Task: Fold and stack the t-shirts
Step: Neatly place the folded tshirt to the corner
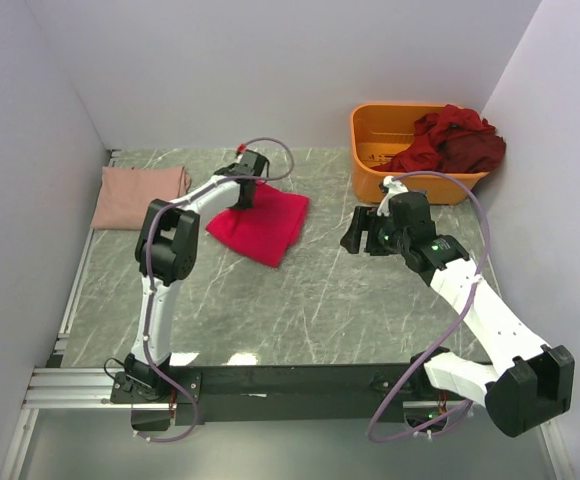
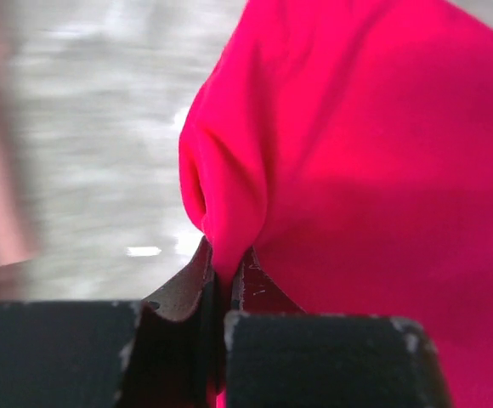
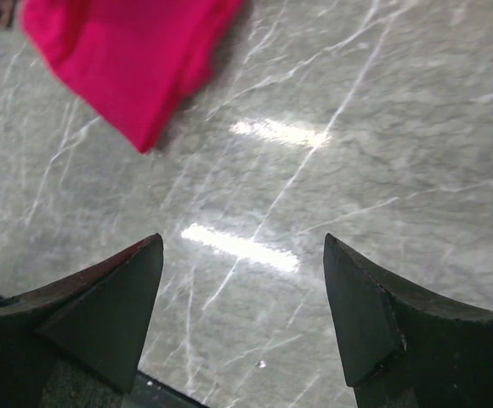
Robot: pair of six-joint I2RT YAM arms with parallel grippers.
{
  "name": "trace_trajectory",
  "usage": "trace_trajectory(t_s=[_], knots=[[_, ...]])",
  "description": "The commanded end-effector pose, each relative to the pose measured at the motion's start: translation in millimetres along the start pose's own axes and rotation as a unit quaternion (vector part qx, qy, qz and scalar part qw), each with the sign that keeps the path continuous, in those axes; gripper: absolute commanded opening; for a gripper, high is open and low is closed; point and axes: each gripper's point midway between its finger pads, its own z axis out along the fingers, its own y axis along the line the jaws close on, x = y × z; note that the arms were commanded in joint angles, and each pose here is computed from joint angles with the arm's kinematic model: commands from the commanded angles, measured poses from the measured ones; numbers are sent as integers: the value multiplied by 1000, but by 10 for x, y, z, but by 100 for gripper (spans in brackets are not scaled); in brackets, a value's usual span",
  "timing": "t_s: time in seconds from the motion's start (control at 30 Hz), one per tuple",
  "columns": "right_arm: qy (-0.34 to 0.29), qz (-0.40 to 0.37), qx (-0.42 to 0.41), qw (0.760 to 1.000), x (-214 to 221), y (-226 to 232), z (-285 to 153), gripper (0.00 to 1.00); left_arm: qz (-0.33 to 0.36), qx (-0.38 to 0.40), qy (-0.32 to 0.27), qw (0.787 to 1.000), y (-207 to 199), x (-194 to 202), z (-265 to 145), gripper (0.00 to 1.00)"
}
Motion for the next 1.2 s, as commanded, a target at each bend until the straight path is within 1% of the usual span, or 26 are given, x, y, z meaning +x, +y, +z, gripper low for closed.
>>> trace_trajectory(t_s=[0.0,0.1,0.23,0.33,0.4,0.5,0.53,0.7,0.8,0.97,1.03,1.17], knots=[[-23,-11,43,999,-69,-176,-46,82,-28,-132,-86,987,882,-574,-434,1],[-21,-10,48,999,-72,-191,-39,82,-34,-155,-119,980,1203,-834,-566,1],[-20,-9,52,998,-85,-204,-28,82,-46,-208,-127,969,1721,-998,-647,1],[-21,-7,53,998,-95,-203,-22,82,-42,-231,-137,962,1997,-1112,-740,1],[-23,-7,53,998,-106,-204,-24,82,-49,-225,-143,963,2058,-1167,-795,1],[-24,-8,55,998,-101,-214,-16,82,-67,-226,-153,960,2266,-1254,-900,1],[-23,-8,55,998,-95,-219,-19,82,-56,-233,-155,958,2329,-1286,-968,1],[-24,-9,50,998,-88,-208,-16,82,-60,-230,-175,955,2455,-1434,-1156,1],[-25,-8,47,999,-87,-192,-17,82,-51,-232,-188,953,2504,-1510,-1279,1],[-31,-7,48,998,-94,-210,6,82,-62,-229,-202,950,2612,-1619,-1442,1],[-23,-6,50,998,-68,-223,32,82,-72,-229,-208,948,2682,-1649,-1482,1],[-16,-5,46,999,-47,-211,73,82,-81,-213,-208,951,2748,-1633,-1435,1]])
